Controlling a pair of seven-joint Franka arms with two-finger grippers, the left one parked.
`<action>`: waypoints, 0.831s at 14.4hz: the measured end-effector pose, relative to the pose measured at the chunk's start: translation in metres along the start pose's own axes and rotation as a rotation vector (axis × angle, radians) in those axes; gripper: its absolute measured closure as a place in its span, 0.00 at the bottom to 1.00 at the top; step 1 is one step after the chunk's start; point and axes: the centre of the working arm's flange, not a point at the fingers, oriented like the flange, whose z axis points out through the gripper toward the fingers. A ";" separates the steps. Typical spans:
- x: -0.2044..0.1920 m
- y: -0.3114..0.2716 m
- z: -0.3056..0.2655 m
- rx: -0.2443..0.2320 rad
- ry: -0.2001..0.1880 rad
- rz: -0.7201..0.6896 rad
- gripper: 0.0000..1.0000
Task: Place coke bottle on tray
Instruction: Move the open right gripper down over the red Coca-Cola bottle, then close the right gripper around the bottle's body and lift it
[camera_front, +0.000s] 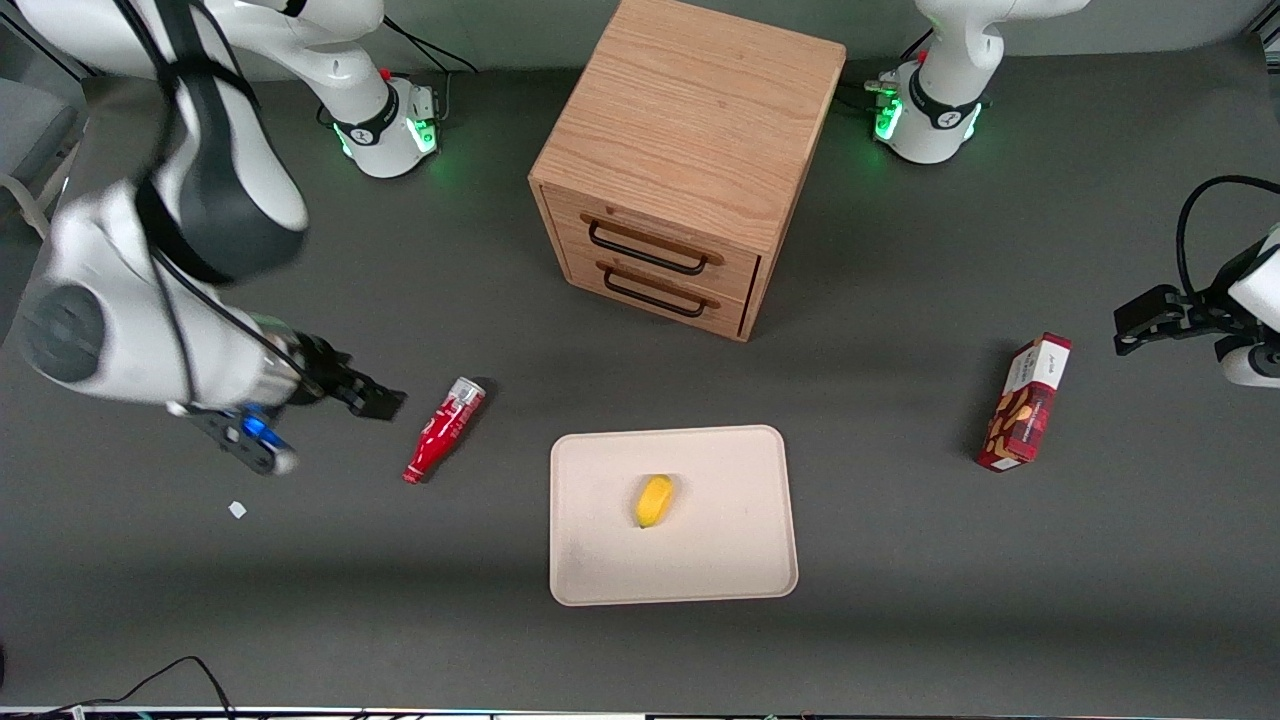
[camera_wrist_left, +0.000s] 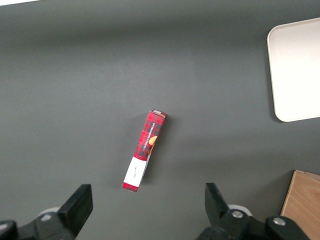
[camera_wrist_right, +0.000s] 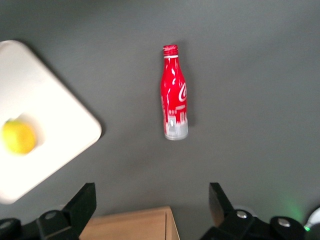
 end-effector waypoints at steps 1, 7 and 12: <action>0.011 -0.003 0.031 -0.021 0.007 0.012 0.00; 0.029 0.005 0.145 -0.043 0.064 0.026 0.00; 0.031 0.012 0.190 -0.023 0.111 0.026 0.00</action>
